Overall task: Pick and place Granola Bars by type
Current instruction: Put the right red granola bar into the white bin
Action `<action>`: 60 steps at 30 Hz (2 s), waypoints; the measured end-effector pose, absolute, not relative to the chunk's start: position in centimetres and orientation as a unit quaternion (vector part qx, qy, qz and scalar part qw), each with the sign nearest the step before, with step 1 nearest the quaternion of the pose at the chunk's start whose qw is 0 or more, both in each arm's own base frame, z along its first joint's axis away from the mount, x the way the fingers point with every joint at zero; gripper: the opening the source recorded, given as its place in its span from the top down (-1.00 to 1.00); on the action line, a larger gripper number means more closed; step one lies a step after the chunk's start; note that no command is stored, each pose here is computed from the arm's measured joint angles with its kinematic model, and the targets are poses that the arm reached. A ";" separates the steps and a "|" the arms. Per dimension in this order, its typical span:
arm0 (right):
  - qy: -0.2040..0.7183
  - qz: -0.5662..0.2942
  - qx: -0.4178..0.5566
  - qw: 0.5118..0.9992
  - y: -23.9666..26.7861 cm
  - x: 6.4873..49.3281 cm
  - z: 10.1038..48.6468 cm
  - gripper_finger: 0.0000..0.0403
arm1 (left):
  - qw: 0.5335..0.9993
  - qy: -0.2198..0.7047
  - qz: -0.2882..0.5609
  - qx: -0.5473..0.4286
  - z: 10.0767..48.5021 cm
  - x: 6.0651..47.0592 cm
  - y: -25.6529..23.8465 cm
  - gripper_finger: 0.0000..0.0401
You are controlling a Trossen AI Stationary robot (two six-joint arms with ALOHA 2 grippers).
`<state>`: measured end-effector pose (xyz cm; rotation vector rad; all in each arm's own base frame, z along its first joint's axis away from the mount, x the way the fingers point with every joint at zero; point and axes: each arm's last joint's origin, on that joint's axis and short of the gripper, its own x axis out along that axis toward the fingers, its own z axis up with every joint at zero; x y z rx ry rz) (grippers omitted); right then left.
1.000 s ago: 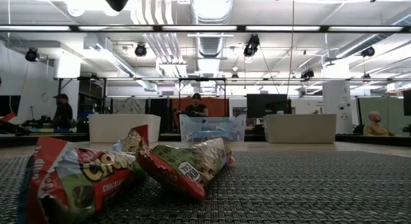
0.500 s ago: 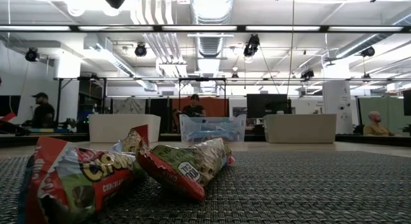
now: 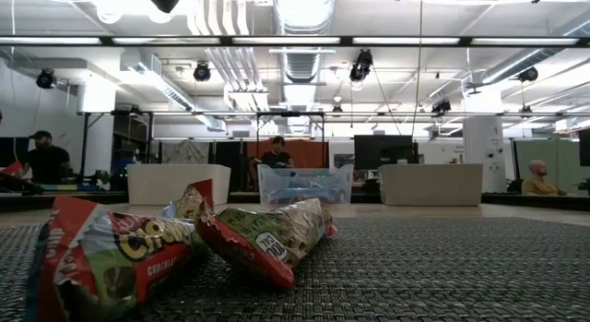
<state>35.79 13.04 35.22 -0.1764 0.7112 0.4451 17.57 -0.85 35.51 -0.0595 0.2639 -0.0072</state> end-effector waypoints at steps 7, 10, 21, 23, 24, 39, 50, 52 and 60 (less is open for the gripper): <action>0.356 0.239 -0.137 0.893 13.7 35.9 34.3 -0.05 | 0.989 0.149 -0.004 -0.019 35.2 17.5 -0.8 1.00; 0.363 0.250 -0.161 0.883 13.8 35.9 33.6 -0.05 | 0.988 0.150 -0.005 -0.020 35.2 17.5 -0.9 1.00; 0.409 0.285 -0.253 0.829 14.2 37.0 30.1 -0.05 | 0.988 0.150 -0.005 -0.020 35.2 17.5 -0.9 1.00; 0.411 0.285 -0.274 0.821 14.3 37.2 29.6 -0.05 | 0.988 0.150 -0.004 -0.021 35.2 17.5 -0.9 1.00; 0.412 0.286 -0.282 0.818 14.3 37.3 29.4 -0.05 | 0.988 0.150 -0.004 -0.021 35.2 17.5 -0.9 1.00; 0.430 0.301 -0.436 0.731 15.0 38.9 25.1 -0.06 | 0.988 0.152 -0.004 -0.021 35.1 17.5 -0.8 1.00; 0.432 0.341 -0.428 0.717 15.6 39.4 23.4 -0.05 | 0.987 0.161 -0.003 -0.023 34.6 17.5 -0.9 1.00; 0.429 0.353 -0.420 0.718 15.7 39.4 23.4 -0.05 | 0.986 0.163 -0.003 -0.022 34.5 17.5 -0.9 1.00; 0.418 0.366 -0.407 0.725 15.8 39.5 23.4 -0.05 | 0.983 0.183 -0.001 -0.033 33.3 17.7 -0.9 1.00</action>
